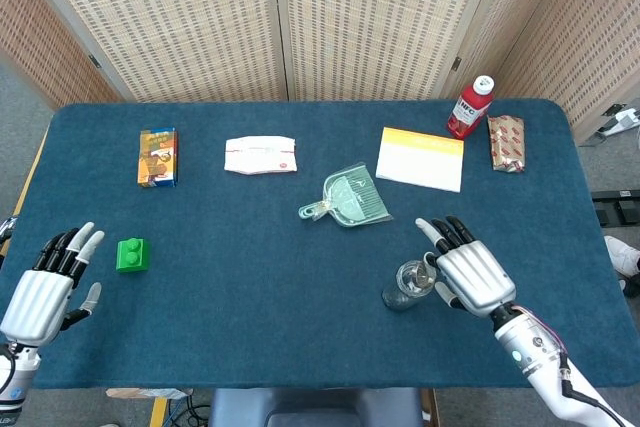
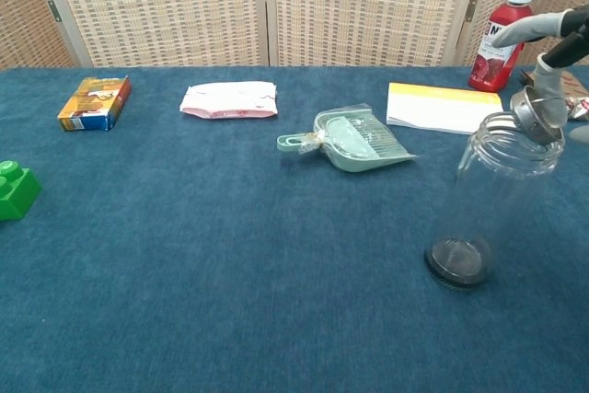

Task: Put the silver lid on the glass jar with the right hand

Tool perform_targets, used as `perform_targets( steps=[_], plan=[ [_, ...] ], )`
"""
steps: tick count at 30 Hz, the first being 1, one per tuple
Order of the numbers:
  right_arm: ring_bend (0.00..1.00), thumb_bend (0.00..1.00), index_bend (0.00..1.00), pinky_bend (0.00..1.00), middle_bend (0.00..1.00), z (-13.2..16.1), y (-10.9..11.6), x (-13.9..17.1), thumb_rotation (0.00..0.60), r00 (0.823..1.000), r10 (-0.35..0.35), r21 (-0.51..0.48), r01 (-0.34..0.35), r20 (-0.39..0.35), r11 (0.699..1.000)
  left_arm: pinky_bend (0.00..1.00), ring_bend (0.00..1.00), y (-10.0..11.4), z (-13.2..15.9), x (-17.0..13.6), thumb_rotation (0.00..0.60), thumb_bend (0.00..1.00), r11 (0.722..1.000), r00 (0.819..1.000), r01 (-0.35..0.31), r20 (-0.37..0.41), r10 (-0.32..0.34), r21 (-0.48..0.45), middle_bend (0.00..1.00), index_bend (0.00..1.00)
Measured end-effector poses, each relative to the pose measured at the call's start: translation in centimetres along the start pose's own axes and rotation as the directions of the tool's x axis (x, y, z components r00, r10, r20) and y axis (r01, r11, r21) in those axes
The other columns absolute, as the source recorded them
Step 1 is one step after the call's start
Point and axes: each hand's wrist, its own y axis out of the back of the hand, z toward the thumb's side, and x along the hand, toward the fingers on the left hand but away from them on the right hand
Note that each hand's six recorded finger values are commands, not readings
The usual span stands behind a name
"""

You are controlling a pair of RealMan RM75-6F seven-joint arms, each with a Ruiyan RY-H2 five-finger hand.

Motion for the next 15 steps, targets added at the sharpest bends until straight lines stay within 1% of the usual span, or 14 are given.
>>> perform_targets(
  steps=[4,15],
  plan=[
    [0.00,0.39,0.52,0.00,0.00,0.07,-0.08,-0.20,0.600,1.000,0.003,-0.002,-0.003,-0.003,1.000,0.07,0.00,0.04,0.02,-0.03,0.600,0.42,1.000,1.000,-0.001,0.002,0.001,-0.003,0.00,0.00],
    [0.00,0.38,0.52,0.00,0.00,0.20,0.51,-0.33,0.600,1.000,-0.016,-0.006,0.016,-0.005,1.000,0.07,0.00,0.01,-0.03,0.00,0.600,0.42,1.000,1.000,0.000,0.000,0.000,-0.001,0.00,0.00]
  ],
)
